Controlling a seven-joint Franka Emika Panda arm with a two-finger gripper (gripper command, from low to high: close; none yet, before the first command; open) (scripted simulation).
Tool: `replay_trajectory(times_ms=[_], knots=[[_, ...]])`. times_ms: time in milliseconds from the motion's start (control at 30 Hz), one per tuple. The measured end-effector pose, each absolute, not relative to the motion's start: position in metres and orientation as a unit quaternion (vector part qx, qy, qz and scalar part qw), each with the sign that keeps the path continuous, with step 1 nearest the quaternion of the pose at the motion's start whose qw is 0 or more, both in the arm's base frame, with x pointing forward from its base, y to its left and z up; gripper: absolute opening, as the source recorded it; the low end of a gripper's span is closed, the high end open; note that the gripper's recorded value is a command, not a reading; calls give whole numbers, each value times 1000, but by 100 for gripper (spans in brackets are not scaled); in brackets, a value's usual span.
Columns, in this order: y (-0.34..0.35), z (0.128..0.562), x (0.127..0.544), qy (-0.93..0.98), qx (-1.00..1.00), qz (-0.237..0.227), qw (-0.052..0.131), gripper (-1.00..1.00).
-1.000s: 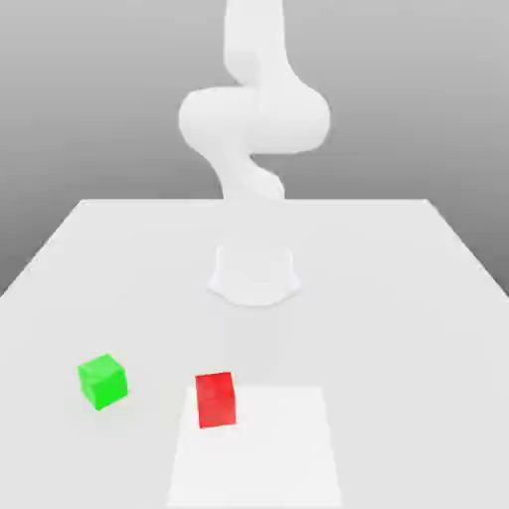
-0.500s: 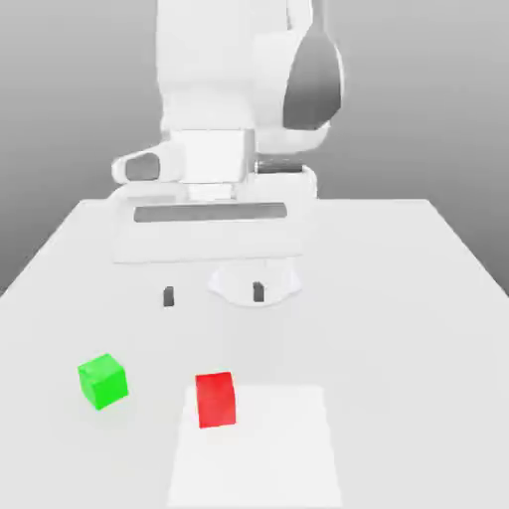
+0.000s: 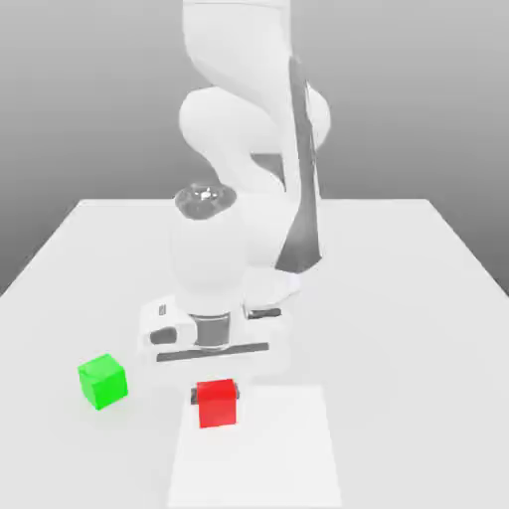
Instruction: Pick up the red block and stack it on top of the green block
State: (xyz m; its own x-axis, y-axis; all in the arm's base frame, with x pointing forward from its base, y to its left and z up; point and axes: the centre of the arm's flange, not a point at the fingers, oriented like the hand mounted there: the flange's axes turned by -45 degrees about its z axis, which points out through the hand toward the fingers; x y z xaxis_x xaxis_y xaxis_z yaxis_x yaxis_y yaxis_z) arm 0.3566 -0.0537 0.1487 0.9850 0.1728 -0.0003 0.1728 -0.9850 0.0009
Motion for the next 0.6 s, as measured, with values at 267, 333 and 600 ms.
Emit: replay_trajectory(times_ms=[267, 333, 600], knots=[[-54, 194, 357, 87, 996, 0, 0, -100], [-68, 209, 355, 60, 998, 0, 0, -100], [-212, 242, 309, -214, 977, 0, 0, -100]])
